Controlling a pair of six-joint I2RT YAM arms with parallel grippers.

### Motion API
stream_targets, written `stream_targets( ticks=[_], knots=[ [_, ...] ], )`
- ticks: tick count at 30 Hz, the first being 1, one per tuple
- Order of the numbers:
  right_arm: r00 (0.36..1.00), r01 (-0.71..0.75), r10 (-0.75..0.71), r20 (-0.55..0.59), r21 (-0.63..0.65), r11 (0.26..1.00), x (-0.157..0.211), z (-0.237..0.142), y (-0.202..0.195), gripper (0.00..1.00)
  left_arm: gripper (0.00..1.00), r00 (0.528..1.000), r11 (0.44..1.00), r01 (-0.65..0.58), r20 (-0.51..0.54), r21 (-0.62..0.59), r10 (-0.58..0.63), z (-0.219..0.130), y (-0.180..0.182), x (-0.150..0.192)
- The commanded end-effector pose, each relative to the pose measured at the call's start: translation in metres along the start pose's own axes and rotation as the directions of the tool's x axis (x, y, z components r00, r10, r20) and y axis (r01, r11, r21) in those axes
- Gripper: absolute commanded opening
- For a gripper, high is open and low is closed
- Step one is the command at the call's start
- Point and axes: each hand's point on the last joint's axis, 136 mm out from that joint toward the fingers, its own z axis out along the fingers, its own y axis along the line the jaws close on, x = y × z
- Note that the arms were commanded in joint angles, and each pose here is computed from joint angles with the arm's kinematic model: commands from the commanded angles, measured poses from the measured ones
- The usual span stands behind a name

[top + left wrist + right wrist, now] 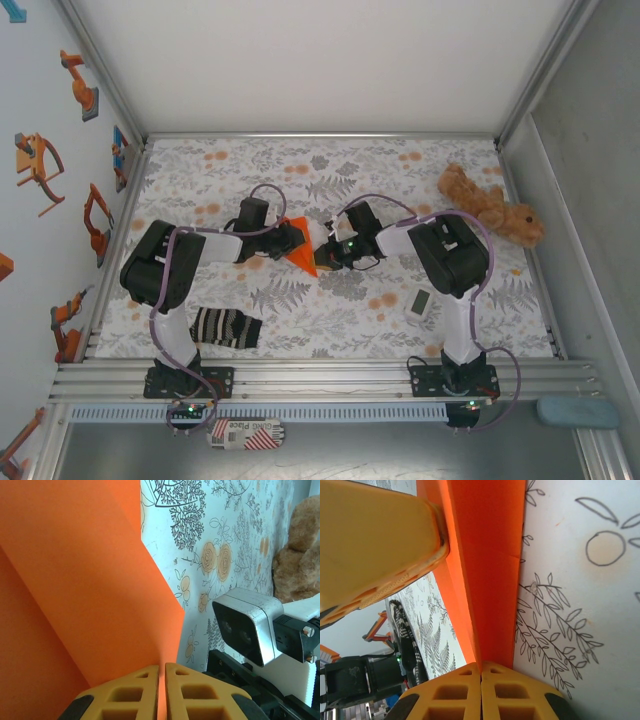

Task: Fold a paper plane with a square sheet of paper (pick it up from the middle)
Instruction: Fourth fold the wing at the center of the table.

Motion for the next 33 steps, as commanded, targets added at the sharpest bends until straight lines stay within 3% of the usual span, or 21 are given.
stream_targets(
  ticks=[1, 33],
  knots=[
    [0.996, -0.08, 0.083, -0.018, 0.134, 0.988, 0.014, 0.005, -0.042, 0.06, 0.11, 1.0, 1.0, 0.004, -0.007, -0.017, -0.004, 0.004, 0.001, -0.001],
    [0.994, -0.102, 0.109, -0.026, 0.196, 0.975, 0.02, 0.003, -0.053, 0.08, 0.11, 0.999, 0.993, 0.043, 0.006, -0.111, -0.043, 0.004, 0.025, 0.0]
  ],
)
